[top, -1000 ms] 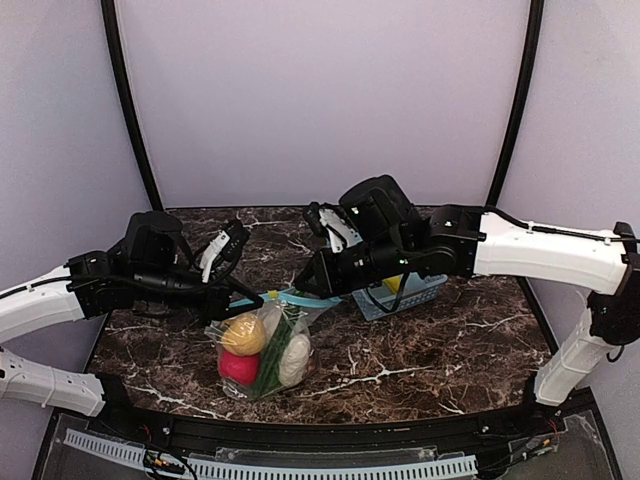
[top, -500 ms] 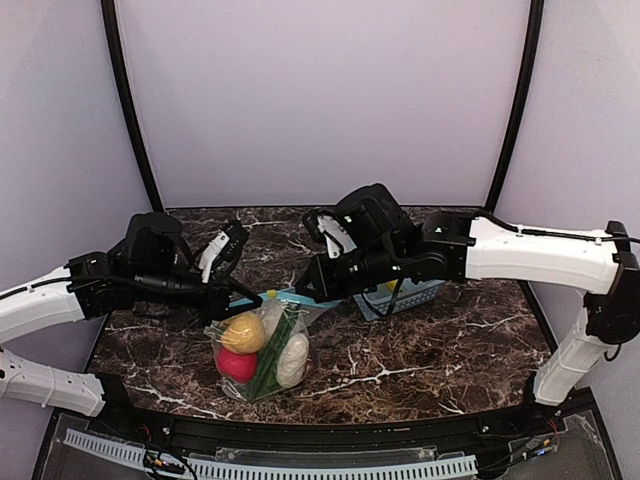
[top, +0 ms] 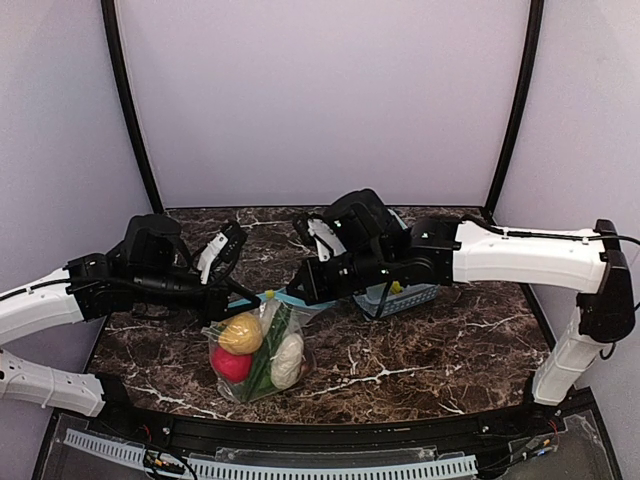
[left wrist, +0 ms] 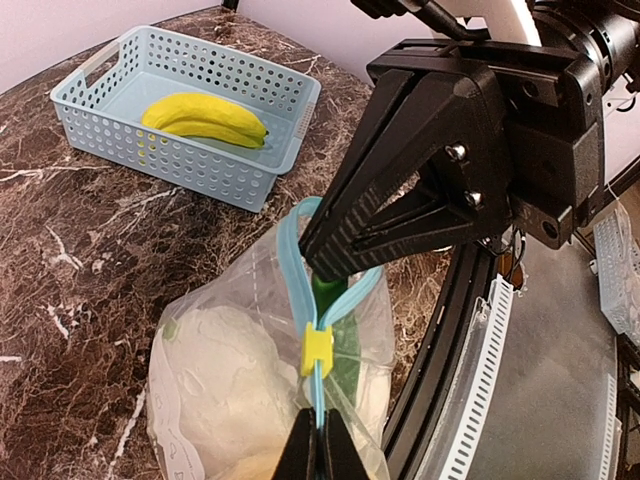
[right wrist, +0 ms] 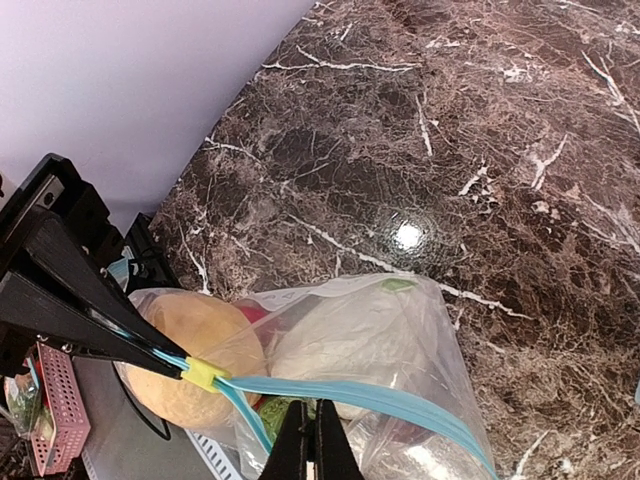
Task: Place the food in the zip-top bag and seal the zipper
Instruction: Adjust the fake vegetable in the zipper food storage bag.
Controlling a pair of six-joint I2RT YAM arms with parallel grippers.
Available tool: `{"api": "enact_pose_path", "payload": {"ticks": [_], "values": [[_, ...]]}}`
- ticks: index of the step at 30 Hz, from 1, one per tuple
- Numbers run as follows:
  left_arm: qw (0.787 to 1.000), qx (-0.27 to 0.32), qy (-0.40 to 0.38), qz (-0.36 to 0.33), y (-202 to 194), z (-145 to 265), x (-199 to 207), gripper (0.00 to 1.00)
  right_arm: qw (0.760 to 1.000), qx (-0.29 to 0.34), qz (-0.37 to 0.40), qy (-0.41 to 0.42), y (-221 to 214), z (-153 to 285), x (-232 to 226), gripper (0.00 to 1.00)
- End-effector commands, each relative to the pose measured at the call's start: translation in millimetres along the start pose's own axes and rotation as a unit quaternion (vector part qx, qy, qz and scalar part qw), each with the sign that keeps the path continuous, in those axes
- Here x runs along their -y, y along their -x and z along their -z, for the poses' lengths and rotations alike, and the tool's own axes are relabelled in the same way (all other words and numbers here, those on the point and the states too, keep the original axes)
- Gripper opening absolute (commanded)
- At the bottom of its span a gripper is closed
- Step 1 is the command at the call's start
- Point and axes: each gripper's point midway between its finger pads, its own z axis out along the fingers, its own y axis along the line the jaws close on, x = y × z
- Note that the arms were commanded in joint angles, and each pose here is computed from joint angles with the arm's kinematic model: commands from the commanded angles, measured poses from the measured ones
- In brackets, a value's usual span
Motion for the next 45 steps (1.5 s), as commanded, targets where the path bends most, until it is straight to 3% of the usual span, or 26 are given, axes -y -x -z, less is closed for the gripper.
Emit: {"api": "enact_pose_path", "payload": {"ticks": [1, 9, 18, 23, 32, 41, 45], "values": [[0.998, 0.053, -0.016, -0.016, 26.2, 8.6, 9.6, 0.01, 0.993, -0.114, 0.000, -0.039, -68.5, -32.7, 21.7, 0.00], [0.998, 0.061, -0.005, -0.018, 28.7, 14.6, 7.6, 0.01, 0.987, -0.125, -0.021, -0.103, -82.1, -32.9, 50.2, 0.00], [0.997, 0.074, -0.004, -0.018, 31.7, 21.4, 8.6, 0.01, 0.984, -0.144, -0.016, -0.100, -90.3, -42.4, 51.4, 0.00], [0.998, 0.067, -0.011, -0.017, 27.8, 22.7, 10.6, 0.01, 0.986, -0.125, -0.011, -0.111, -75.3, -25.8, 48.9, 0.00], [0.998, 0.028, -0.055, -0.013, 12.9, 17.1, 23.1, 0.01, 0.997, -0.043, 0.032, -0.059, -17.5, 30.8, 7.3, 0.46], [0.997, 0.025, -0.068, -0.014, 13.3, 17.1, 27.6, 0.01, 0.992, 0.011, 0.126, -0.002, 5.3, 49.6, -18.9, 0.70], [0.997, 0.023, -0.071, -0.014, 12.3, 17.5, 28.8, 0.01, 0.984, 0.020, 0.173, 0.022, 10.0, 49.4, -29.5, 0.75]]}}
